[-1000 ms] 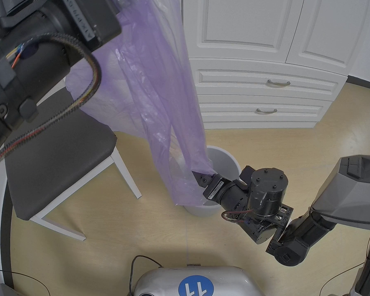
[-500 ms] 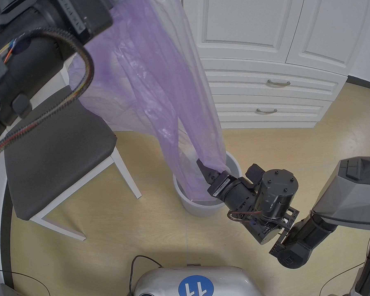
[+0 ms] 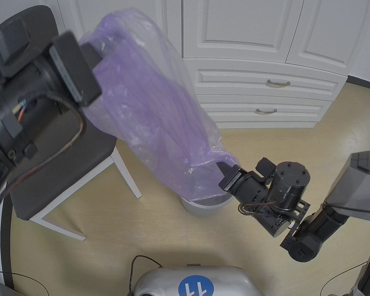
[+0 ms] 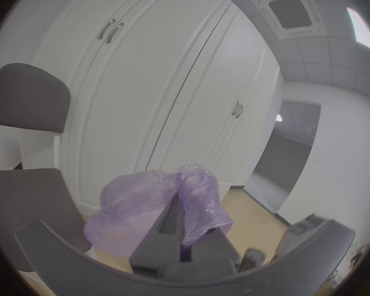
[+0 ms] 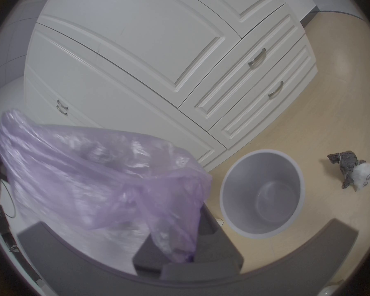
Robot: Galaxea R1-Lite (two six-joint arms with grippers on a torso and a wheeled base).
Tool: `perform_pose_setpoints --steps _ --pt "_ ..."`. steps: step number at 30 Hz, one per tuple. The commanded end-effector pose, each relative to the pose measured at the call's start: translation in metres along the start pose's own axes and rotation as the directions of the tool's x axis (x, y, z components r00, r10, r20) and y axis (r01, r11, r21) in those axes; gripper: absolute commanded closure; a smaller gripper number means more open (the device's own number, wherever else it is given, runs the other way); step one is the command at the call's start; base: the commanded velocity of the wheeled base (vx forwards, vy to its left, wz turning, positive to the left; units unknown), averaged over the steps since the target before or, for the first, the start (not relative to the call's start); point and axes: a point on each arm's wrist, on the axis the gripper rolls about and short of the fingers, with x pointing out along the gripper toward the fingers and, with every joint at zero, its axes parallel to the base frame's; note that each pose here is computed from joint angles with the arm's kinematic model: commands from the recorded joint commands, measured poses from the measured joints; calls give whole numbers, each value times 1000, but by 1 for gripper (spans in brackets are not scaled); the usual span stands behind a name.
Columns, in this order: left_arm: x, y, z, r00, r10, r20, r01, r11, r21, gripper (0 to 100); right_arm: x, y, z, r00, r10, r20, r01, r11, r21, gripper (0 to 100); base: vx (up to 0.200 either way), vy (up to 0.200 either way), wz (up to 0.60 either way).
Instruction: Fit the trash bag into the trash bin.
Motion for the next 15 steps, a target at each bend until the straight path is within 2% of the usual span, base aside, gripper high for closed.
perform_pose_setpoints --steps 1,3,4,7,8,9,10,11,12,13,14,15 --pt "-20 27 -18 992 113 -54 -110 993 53 100 -24 1 42 999 46 4 -46 999 -18 100 0 0 0" --pt "-33 43 -40 976 177 -125 -165 981 100 100 -41 3 76 997 70 13 -69 996 -65 100 0 0 0" --pt "-36 48 -46 970 195 -145 -180 977 113 100 -45 5 85 998 66 14 -65 994 -83 100 0 0 0" --pt "-41 57 -71 943 235 -237 -203 967 154 100 -63 6 109 1000 16 2 -16 987 -163 100 0 0 0" --pt "-41 58 -72 941 236 -243 -203 967 154 100 -64 6 110 1000 18 -1 -17 986 -166 100 0 0 0" --pt "-40 60 -87 921 250 -299 -210 965 159 100 -73 7 118 1000 15 -20 -19 981 -194 100 0 0 0" --pt "-40 60 -87 921 250 -299 -210 965 159 100 -73 7 118 1000 15 -20 -19 981 -194 100 0 0 0" --pt "-32 63 -120 873 276 -401 -234 960 153 100 -93 5 134 997 9 -73 -28 966 -258 100 0 0 0" --pt "-27 65 -128 860 288 -421 -247 957 151 100 -100 4 140 996 -4 -87 -21 958 -285 100 0 0 0" --pt "-25 65 -130 857 291 -425 -251 957 148 100 -102 4 141 996 -11 -90 -16 956 -294 100 0 0 0" --pt "-19 67 -134 853 298 -429 -270 955 126 100 -111 3 147 994 -41 -105 3 940 -341 100 0 0 0" --pt "-19 67 -134 853 298 -429 -270 955 126 100 -111 3 147 994 -41 -105 3 940 -341 100 0 0 0"
